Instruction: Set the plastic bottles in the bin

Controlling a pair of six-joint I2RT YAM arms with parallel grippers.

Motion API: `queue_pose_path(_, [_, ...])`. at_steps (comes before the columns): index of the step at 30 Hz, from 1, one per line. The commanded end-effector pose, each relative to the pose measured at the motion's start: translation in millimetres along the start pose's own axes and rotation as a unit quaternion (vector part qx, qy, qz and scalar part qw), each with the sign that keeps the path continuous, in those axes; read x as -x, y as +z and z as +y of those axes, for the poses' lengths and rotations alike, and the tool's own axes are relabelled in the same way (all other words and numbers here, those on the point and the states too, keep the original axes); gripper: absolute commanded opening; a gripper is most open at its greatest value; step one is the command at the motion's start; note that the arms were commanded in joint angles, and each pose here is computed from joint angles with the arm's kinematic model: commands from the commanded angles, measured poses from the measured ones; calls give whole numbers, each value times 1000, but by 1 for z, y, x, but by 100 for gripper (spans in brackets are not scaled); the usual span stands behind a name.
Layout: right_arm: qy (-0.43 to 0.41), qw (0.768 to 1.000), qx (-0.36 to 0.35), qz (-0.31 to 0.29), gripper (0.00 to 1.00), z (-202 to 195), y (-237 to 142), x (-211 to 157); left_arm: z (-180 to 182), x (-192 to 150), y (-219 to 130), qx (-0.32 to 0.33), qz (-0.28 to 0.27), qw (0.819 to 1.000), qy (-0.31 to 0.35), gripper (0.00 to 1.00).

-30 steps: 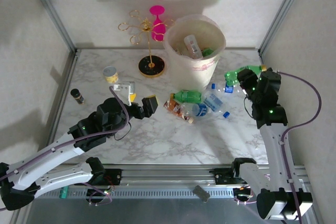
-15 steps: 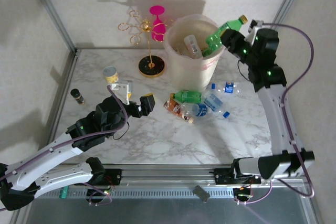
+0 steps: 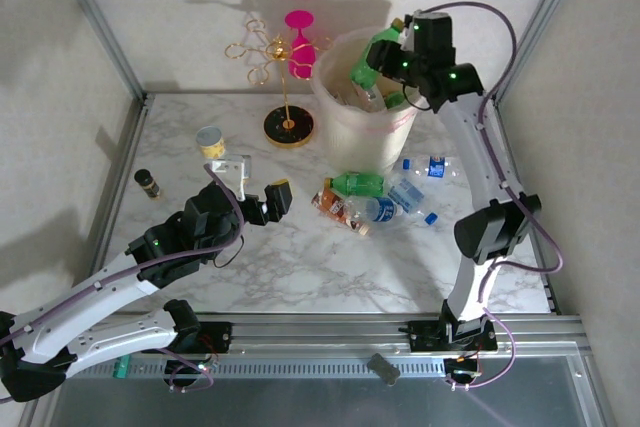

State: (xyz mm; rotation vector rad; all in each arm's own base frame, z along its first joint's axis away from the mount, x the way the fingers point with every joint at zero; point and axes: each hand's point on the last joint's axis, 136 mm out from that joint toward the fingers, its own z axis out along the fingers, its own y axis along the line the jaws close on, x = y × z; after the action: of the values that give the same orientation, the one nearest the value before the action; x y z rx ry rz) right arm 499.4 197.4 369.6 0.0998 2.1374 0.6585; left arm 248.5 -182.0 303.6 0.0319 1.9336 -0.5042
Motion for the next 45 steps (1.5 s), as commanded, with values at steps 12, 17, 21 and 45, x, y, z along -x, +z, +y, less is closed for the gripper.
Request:
queue_pose_path(12, [-50,994,-37,88,55,-7,67,-57,8,3,-3,10,-6,1000,3,100])
queue_pose_path(17, [-56,994,-25,95,58,-3,81,-66,9,1,-3,8,-4,1000,-3,100])
queue_pose_path(21, [-63,994,1,86,63,12,80,-61,8,3,-4,6,-7,1000,-6,100])
queue_pose_path(45, [-48,996,35,-61,82,37,-89,-19,10,-1,-13,-16,-15,993,-117,100])
